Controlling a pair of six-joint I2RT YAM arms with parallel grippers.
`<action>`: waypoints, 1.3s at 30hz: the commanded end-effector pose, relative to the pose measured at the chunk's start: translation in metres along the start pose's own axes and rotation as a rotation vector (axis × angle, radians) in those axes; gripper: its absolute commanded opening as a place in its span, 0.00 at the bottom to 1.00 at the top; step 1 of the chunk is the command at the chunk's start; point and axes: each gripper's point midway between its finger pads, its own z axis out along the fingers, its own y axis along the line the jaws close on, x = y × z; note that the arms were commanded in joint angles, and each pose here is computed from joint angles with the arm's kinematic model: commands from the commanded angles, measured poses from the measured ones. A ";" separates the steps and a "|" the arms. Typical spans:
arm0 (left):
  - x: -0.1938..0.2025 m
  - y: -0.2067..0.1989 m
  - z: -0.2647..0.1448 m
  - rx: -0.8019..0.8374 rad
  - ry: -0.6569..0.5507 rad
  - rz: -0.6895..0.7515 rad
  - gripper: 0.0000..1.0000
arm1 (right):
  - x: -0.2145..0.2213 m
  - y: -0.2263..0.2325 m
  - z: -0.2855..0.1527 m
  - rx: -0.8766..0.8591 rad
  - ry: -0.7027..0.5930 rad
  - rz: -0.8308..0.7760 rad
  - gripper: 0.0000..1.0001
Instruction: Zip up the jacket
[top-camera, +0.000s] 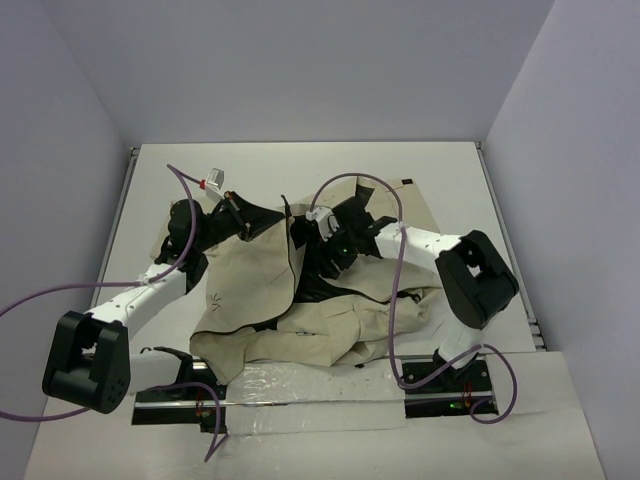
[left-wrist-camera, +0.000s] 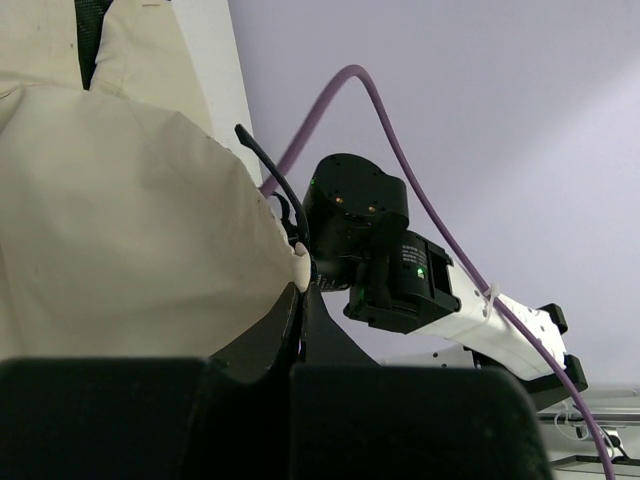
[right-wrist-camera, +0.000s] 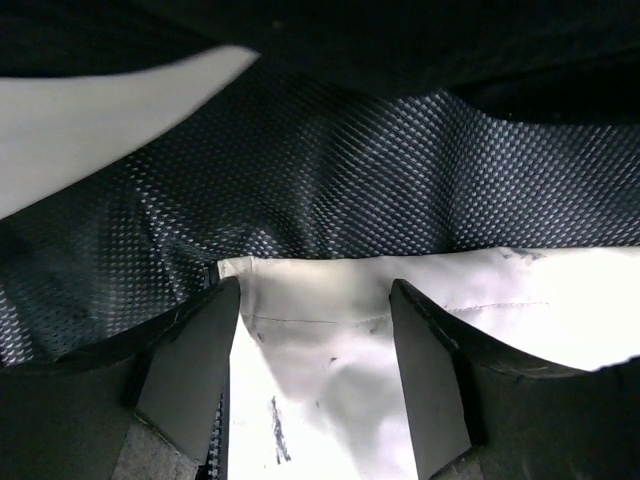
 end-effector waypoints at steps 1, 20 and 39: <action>-0.005 -0.011 -0.002 0.028 -0.023 0.042 0.00 | -0.004 -0.009 0.001 0.038 0.029 0.033 0.66; -0.003 -0.007 -0.003 0.019 -0.018 0.041 0.00 | -0.040 -0.021 -0.057 0.106 -0.190 0.115 0.21; -0.003 -0.005 0.001 0.029 0.000 0.046 0.00 | -0.073 -0.033 -0.127 0.177 -0.432 0.229 0.00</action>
